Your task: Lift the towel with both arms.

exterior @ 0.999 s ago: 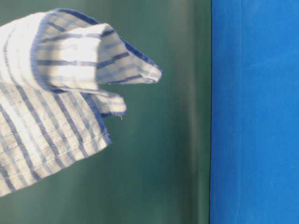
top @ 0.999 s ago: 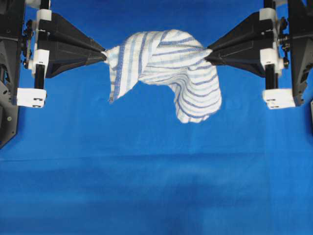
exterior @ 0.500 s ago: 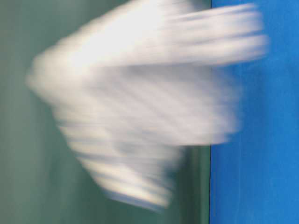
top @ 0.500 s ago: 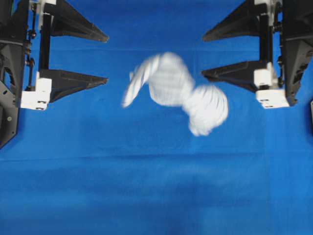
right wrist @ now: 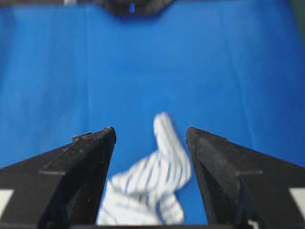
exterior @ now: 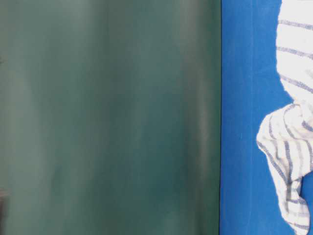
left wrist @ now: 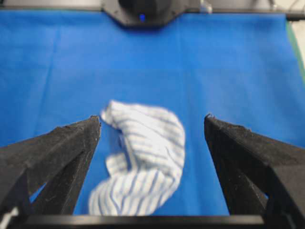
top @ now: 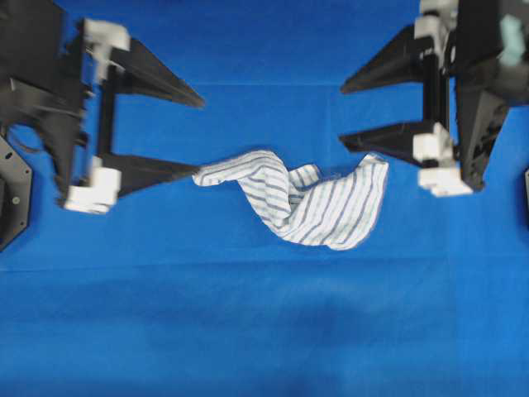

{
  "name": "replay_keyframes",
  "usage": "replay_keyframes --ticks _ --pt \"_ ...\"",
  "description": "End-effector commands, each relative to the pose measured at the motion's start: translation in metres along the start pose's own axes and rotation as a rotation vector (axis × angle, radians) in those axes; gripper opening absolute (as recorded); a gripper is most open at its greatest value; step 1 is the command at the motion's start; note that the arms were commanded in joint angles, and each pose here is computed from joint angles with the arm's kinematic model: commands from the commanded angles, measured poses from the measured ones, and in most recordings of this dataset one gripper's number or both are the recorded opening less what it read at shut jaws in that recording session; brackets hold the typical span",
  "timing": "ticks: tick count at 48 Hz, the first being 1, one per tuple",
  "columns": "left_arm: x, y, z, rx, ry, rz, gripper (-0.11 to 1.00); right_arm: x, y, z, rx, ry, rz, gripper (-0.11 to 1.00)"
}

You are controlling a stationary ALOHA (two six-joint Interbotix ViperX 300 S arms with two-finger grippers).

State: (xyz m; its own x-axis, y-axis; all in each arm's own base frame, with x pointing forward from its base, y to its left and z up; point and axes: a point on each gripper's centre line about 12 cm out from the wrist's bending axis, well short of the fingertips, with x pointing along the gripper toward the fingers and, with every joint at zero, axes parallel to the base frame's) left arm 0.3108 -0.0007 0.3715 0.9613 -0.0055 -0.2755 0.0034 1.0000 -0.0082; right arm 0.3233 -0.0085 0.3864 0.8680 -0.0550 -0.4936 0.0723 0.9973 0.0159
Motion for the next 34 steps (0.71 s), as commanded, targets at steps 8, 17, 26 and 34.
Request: replay_keyframes --ticks 8,17,26,34 --pt "0.038 0.000 -0.042 0.001 0.054 0.002 0.91 0.027 0.006 -0.052 0.037 0.068 0.026 0.64" --pt "0.064 0.001 -0.076 0.003 0.114 0.004 0.91 0.039 0.012 -0.088 0.049 0.116 0.042 0.64" --pt "0.093 0.001 -0.111 0.003 0.180 0.006 0.91 0.057 0.020 -0.122 0.034 0.191 0.062 0.64" --pt "0.120 0.002 -0.149 0.001 0.265 0.007 0.91 0.078 0.028 -0.151 0.017 0.281 0.072 0.64"
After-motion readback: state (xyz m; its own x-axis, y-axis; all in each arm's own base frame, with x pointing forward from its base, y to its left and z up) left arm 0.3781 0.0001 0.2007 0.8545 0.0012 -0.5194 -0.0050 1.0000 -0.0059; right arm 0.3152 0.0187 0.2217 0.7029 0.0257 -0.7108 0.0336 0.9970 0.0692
